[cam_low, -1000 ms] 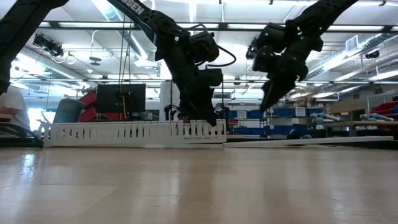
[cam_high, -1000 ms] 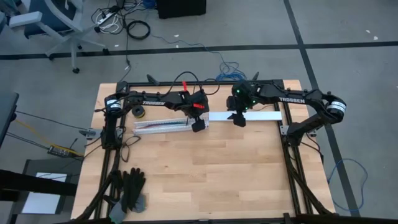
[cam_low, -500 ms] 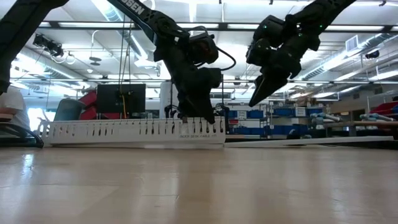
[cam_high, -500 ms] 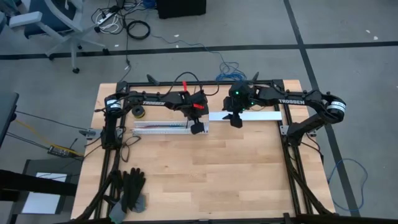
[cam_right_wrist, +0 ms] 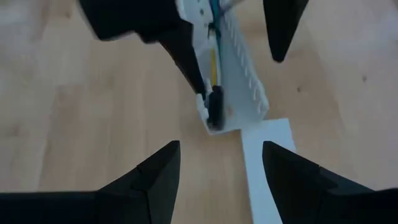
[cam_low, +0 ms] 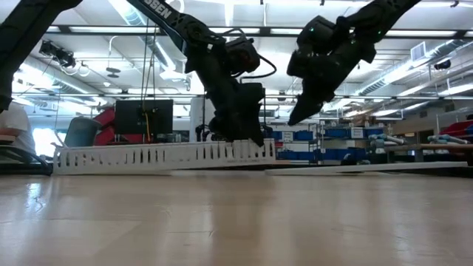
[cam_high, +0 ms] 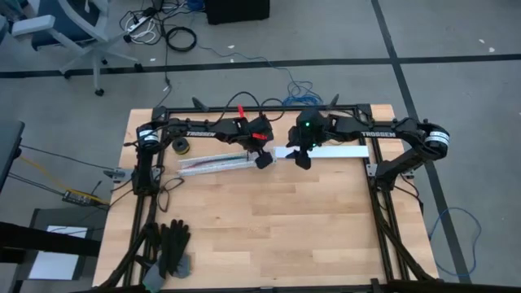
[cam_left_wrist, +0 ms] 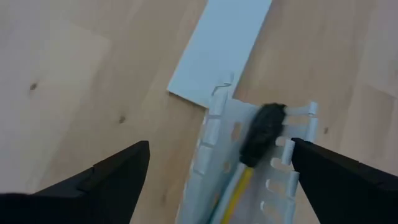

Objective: Ziptie cables
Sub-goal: Close the white cable duct

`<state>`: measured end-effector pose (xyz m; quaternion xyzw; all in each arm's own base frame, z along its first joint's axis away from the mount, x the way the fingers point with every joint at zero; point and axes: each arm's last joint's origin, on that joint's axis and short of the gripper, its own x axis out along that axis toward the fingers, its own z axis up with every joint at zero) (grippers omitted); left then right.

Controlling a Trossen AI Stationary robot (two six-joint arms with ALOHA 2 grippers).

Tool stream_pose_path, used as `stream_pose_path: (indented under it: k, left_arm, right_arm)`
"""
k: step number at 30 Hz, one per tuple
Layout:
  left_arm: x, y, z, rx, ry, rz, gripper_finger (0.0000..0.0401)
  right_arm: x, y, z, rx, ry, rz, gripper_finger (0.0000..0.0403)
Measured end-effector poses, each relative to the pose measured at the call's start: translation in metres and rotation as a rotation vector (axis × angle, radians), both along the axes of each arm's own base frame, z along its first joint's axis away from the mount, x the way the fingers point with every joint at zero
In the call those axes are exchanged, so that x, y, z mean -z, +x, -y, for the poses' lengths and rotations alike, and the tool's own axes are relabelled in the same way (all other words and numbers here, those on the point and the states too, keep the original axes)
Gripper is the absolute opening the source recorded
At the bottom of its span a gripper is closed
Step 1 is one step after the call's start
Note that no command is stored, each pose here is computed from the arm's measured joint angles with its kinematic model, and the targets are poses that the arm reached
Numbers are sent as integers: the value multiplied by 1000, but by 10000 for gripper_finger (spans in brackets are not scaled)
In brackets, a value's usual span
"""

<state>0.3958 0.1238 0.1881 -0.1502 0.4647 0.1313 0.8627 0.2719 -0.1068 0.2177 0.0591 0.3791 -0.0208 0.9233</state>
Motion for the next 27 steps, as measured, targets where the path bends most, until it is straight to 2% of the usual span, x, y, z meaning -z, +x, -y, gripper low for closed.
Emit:
stream_pose_path:
  k: [6, 11, 18, 23, 27]
  left_arm:
    - [-3, 4, 3, 20, -21, 39, 365]
    - [-3, 5, 4, 22, -12, 44, 365]
    - [-3, 5, 4, 27, -11, 48, 365]
    - [-5, 5, 4, 25, -11, 56, 365]
    - [-6, 6, 5, 43, -83, 75, 365]
  right_arm:
    - [33, 23, -4, 3, -12, -57, 201]
    - [55, 41, -11, -21, -4, -45, 188]
    - [50, 46, -19, -25, -12, 5, 164]
    - [55, 45, -18, 1, -17, -34, 151]
    - [59, 46, -19, -7, -10, -43, 145]
